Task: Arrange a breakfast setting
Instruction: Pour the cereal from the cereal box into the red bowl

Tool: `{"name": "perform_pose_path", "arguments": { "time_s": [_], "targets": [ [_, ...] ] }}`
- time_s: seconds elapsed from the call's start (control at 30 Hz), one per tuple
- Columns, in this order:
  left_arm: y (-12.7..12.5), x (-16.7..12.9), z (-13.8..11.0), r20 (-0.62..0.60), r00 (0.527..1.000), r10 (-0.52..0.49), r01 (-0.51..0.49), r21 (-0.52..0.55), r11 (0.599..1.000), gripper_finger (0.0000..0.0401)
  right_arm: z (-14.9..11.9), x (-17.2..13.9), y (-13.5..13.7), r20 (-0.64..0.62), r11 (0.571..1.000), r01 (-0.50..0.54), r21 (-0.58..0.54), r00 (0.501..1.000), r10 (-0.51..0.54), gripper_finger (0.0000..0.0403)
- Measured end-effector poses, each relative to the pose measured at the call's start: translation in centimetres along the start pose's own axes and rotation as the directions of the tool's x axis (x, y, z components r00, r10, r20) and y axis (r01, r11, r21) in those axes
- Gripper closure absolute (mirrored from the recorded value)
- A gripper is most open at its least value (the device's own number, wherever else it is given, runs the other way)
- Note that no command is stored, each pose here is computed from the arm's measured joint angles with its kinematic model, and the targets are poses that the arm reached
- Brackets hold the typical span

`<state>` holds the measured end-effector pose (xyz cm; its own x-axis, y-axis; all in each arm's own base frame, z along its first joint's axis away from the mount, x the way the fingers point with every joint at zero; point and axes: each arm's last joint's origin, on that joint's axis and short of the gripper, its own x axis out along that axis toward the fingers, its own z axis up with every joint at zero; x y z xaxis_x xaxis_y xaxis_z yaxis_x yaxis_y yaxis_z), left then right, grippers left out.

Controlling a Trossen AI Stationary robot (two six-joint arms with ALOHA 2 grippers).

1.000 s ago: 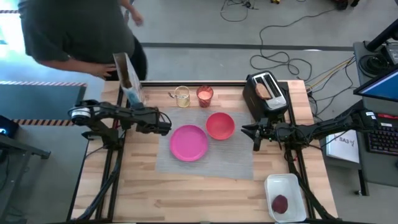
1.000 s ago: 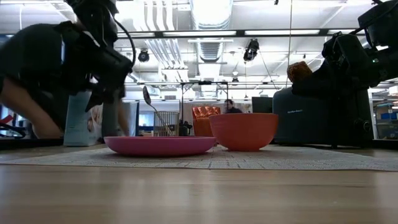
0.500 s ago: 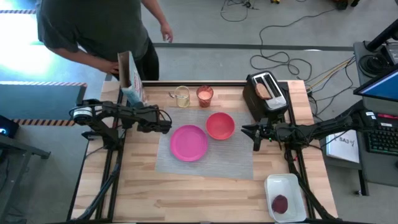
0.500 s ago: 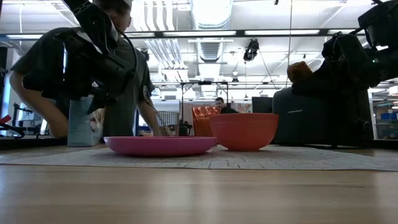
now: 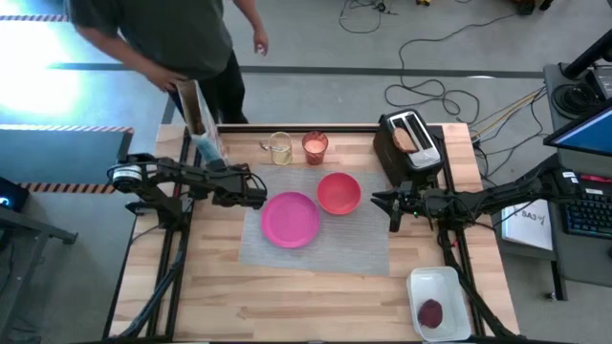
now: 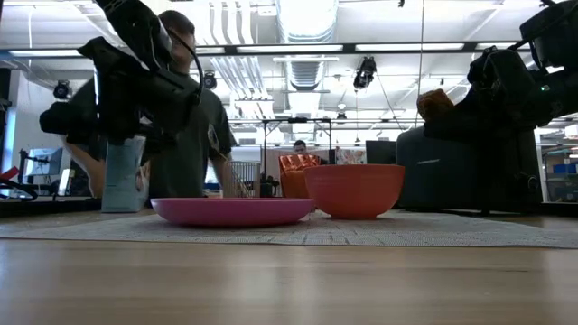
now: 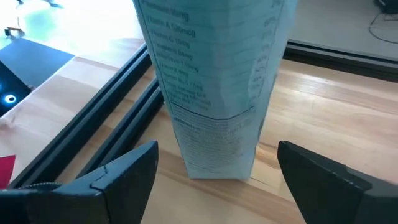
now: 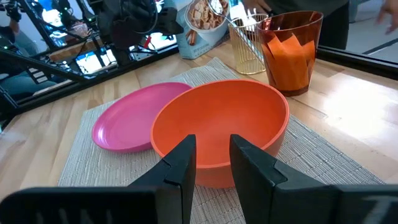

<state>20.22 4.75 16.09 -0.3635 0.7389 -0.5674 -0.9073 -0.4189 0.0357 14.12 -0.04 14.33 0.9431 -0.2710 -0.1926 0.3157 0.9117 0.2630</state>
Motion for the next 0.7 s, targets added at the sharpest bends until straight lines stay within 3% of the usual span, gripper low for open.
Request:
{"name": "perform_pose_path", "arguments": {
  "time_s": [0.7],
  "targets": [
    [0.5, 4.2, -0.2, 0.134, 0.991, 0.006, 0.007, -0.094, 0.996, 0.0084, 0.0, 0.0, 0.0, 0.0, 1.0, 0.0, 0.0, 1.0, 0.0, 0.0316]
  ]
}}
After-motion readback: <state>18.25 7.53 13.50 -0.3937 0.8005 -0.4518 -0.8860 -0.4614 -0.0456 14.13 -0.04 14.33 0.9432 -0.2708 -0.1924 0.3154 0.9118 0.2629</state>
